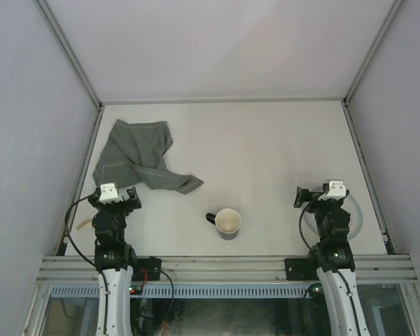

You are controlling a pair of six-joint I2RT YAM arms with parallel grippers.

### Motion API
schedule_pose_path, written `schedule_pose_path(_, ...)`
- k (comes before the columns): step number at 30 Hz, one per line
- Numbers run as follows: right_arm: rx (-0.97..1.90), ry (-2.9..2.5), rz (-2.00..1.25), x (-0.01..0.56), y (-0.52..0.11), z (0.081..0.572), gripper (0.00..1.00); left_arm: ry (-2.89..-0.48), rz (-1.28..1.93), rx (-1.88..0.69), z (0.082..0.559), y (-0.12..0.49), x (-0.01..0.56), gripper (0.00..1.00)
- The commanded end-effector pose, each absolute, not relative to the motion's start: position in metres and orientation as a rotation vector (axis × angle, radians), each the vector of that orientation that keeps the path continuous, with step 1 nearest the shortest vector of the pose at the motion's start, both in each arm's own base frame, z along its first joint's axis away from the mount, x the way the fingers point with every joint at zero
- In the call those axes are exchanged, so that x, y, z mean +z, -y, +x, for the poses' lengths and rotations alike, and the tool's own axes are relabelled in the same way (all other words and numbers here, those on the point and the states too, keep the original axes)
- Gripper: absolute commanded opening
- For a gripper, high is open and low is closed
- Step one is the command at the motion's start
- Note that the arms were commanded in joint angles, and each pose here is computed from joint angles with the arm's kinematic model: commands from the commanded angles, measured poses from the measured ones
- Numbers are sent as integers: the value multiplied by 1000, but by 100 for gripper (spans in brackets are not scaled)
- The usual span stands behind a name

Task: Set the dinner table for one person
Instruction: Pick up the napkin from the center of the board.

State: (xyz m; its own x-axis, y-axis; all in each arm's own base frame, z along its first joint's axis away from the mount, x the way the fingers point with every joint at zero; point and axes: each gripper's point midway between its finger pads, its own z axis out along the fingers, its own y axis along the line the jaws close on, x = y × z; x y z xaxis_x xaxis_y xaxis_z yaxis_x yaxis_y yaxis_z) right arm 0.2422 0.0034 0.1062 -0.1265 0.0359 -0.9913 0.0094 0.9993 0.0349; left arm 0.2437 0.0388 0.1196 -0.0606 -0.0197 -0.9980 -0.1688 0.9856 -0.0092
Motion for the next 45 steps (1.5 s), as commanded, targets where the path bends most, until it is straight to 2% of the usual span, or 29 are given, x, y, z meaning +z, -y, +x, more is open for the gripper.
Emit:
schedule_pose_path(1,-54,-1647,120,168,17,237,100,-1517,-87,150,233,-36,191,100)
schedule_pose_path(6,-245,-1409,203,327,52,232,100,-1481,-39,247,210,-42,346,100)
schedule_pose_path(9,-272,-1425,220,406,57,234,100,-1523,-115,245,206,-48,411,100)
schedule_pose_path(12,-331,-1518,255,465,69,255,100,-1501,-205,242,212,-57,453,100)
schedule_pose_path(15,-350,-1589,227,492,74,278,100,-1549,-260,205,225,-58,458,100)
schedule_pose_path(20,-16,-1712,-147,437,19,315,100,-1729,-258,175,258,-56,392,100)
schedule_pose_path(23,176,-1765,-153,374,-12,346,100,-1764,-233,236,274,-65,338,100)
schedule_pose_path(27,252,-2032,-199,285,-54,385,100,-1910,-194,291,291,-72,262,100)
schedule_pose_path(31,332,-2159,-308,231,-93,398,100,-2074,-212,349,307,-83,212,100)
schedule_pose_path(34,369,-2194,-411,211,-117,397,100,-2089,-254,439,323,-99,196,99)
schedule_pose_path(40,461,-2168,-591,213,-142,368,100,-2145,-329,487,366,-119,176,99)
schedule_pose_path(45,487,-2168,-658,211,-149,349,99,-2295,-692,387,376,-161,143,99)
